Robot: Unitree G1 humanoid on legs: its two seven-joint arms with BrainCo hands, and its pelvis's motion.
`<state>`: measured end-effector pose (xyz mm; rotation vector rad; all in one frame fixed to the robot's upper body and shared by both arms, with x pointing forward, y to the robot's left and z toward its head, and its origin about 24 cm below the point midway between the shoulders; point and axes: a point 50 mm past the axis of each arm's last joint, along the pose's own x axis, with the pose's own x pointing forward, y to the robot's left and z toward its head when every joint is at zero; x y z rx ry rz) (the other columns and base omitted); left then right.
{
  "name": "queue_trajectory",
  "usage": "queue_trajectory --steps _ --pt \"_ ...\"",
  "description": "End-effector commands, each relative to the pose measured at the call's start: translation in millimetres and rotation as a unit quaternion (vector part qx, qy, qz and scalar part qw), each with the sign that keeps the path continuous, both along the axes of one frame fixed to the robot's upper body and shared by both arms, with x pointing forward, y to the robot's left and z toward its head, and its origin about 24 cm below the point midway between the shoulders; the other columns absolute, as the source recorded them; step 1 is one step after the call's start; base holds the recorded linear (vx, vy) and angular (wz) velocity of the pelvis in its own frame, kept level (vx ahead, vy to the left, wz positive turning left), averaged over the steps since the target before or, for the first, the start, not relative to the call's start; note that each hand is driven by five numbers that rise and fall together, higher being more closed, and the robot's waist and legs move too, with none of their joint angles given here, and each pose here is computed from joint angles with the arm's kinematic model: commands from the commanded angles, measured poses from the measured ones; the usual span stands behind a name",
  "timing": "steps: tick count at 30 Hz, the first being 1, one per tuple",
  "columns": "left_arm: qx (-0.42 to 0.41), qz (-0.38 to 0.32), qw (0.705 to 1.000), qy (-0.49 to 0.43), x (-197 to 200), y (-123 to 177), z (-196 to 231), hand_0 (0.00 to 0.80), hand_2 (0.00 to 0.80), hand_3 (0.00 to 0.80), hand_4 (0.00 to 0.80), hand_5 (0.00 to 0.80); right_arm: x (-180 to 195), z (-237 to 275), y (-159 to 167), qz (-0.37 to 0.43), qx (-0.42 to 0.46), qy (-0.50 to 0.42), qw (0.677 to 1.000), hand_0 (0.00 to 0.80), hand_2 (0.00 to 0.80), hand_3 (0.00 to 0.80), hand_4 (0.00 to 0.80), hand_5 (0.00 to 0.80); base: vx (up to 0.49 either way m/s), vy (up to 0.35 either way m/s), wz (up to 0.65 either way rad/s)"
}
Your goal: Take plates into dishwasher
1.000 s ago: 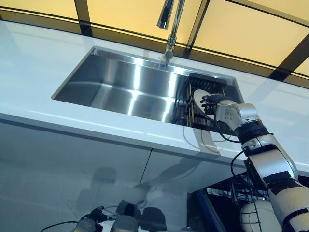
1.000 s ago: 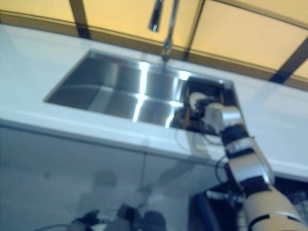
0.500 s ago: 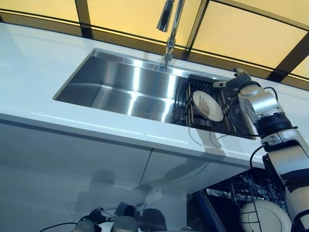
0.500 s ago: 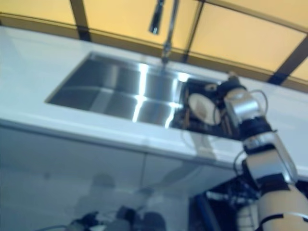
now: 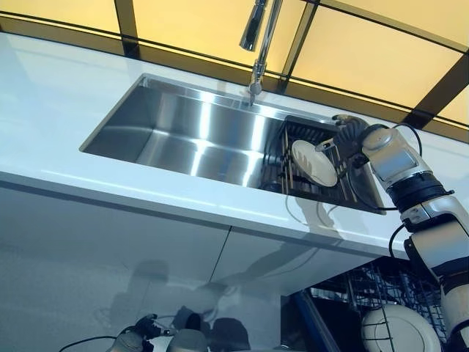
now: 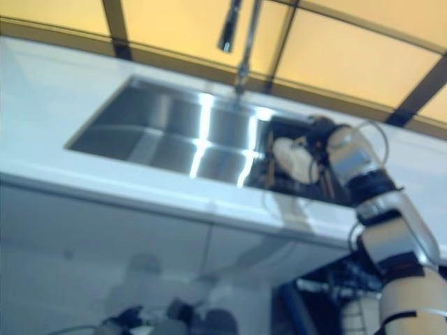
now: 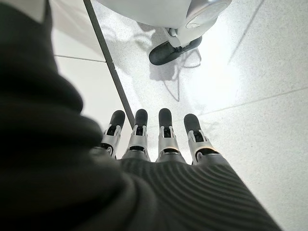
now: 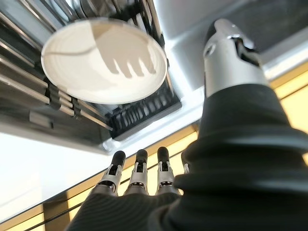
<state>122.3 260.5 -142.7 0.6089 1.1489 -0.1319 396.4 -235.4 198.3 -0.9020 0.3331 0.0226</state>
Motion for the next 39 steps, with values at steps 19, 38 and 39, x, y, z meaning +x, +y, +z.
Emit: queue_trajectory --steps 19,38,39 --pt "-0.002 -0.037 0.999 -0.006 13.5 -6.7 3.1 0.000 0.000 0.000 0.000 0.000 -5.0 4.9 -12.4 0.014 -0.092 0.049 0.994 0.000 0.000 0.000 0.000 0.000 0.017 0.020 0.01" --pt "-0.014 -0.040 0.999 -0.004 9.7 -11.4 1.5 0.000 0.000 0.000 0.000 0.000 -12.1 -26.3 -26.7 -0.026 -0.090 0.077 0.993 0.000 0.000 0.000 0.000 0.000 0.037 0.023 0.03" --pt "-0.015 -0.041 0.999 -0.004 9.0 -11.8 1.2 0.000 0.000 0.000 0.000 0.000 -12.2 -26.3 -27.9 -0.030 -0.092 0.076 0.992 0.000 0.000 0.000 0.000 0.000 0.037 0.028 0.00"
